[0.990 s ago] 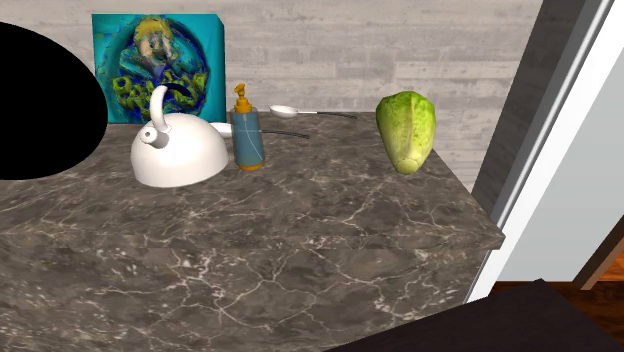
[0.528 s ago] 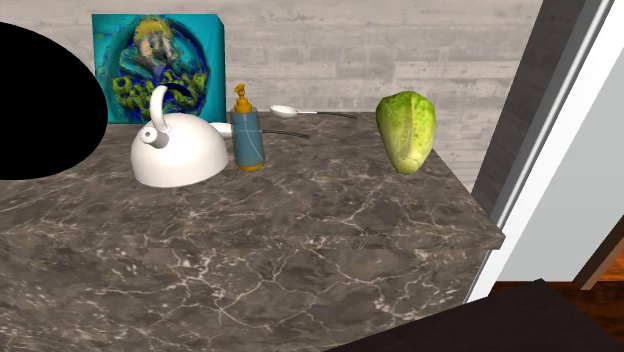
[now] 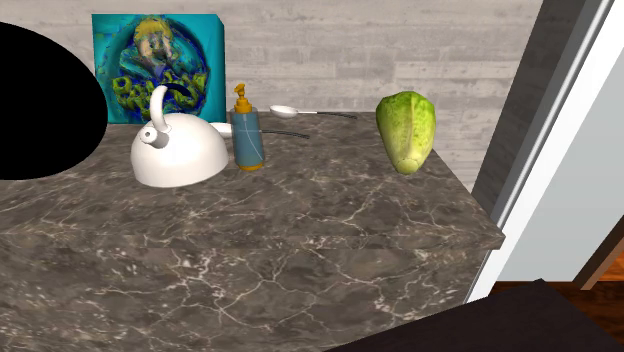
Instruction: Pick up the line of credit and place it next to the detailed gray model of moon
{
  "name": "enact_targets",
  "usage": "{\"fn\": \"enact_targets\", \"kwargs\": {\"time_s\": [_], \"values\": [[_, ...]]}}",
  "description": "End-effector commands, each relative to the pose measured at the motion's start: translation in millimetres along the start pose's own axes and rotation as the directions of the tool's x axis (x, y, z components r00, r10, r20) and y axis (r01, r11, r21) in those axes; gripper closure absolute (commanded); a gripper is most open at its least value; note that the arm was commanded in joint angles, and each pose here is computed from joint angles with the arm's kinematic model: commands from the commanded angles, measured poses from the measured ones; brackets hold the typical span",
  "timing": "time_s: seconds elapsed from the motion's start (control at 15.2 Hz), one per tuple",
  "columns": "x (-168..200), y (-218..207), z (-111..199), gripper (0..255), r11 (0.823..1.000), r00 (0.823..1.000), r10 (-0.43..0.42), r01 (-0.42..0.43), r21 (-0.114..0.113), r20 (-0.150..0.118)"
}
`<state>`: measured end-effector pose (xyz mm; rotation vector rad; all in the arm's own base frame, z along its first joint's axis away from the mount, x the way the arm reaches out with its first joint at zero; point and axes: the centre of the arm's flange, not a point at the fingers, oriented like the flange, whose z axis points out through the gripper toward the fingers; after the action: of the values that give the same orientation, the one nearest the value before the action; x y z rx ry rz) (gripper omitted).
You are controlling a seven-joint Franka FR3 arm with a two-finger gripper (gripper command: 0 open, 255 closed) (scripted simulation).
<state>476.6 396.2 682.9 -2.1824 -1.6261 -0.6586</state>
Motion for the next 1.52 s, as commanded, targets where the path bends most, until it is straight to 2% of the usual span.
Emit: {"fn": "enact_targets", "kwargs": {"time_s": [0.0,0.2,1.45], "values": [[20,-12,14,255,1.0,1.0,0.001,-0.001,0.0,-0.001],[44,-27,30,255,1.0,1.0,0.001,-0.001,0.0,-0.001],[-11,-28,113,255,1.0,1.0,0.001,-0.001,0.0,-0.001]]}}
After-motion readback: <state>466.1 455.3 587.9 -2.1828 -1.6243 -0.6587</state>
